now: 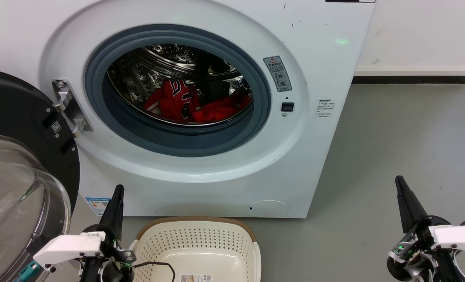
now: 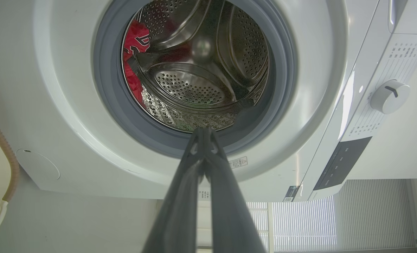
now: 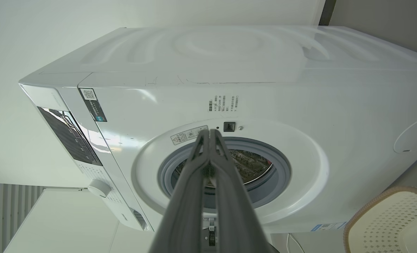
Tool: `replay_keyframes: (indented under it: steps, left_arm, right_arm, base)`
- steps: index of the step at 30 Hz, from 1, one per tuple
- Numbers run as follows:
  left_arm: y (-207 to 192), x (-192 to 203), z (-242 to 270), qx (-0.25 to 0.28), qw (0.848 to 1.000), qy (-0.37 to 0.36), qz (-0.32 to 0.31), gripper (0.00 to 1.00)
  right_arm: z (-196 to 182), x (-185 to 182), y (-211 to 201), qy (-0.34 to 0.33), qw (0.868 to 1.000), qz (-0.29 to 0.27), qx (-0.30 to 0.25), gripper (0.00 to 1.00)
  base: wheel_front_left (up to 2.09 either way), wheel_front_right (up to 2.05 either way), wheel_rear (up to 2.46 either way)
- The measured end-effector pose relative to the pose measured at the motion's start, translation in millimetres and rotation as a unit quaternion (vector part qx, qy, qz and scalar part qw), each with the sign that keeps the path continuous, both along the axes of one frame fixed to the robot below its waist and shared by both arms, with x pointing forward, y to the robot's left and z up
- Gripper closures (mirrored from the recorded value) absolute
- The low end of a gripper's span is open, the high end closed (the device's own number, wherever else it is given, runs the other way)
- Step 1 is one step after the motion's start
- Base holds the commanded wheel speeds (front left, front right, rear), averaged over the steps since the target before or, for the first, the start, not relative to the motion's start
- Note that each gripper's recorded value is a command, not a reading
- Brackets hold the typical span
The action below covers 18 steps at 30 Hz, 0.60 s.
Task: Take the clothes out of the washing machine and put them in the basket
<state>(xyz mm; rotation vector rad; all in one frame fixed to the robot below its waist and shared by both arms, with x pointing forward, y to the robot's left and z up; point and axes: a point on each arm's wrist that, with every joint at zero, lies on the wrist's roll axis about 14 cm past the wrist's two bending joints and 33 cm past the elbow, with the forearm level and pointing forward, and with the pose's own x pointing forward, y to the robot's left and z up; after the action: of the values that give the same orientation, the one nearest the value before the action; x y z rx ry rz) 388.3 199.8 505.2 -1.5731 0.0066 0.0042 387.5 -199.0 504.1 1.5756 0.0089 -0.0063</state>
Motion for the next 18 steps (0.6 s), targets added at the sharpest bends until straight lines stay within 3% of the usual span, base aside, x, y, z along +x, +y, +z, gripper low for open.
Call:
replay_keyframes:
  steps: [7, 8, 13, 18]
  left_arm:
    - [0, 0, 0, 0.000, 1.000, 0.000, 0.000, 1.00]
    - [0, -1, -2, 0.000, 1.000, 0.003, 0.000, 0.00]
    - [-1, -13, -28, -0.003, 0.999, 0.042, 0.002, 0.00]
    - [1, -13, -24, 0.006, 0.999, 0.036, 0.011, 0.00]
  right_arm:
    - [0, 0, 0, 0.000, 1.000, 0.000, 0.000, 1.00]
    - [-2, -1, 0, 0.002, 1.000, 0.000, 0.000, 0.00]
    - [-27, -13, 1, 0.039, 0.999, -0.003, 0.004, 0.00]
    - [-25, -13, 0, 0.037, 0.999, -0.010, -0.002, 0.00]
  base:
    - [0.00, 0.00, 0.00]
    - [0.00, 0.00, 0.00]
    - [0.00, 0.00, 0.00]
    - [0.00, 0.00, 0.00]
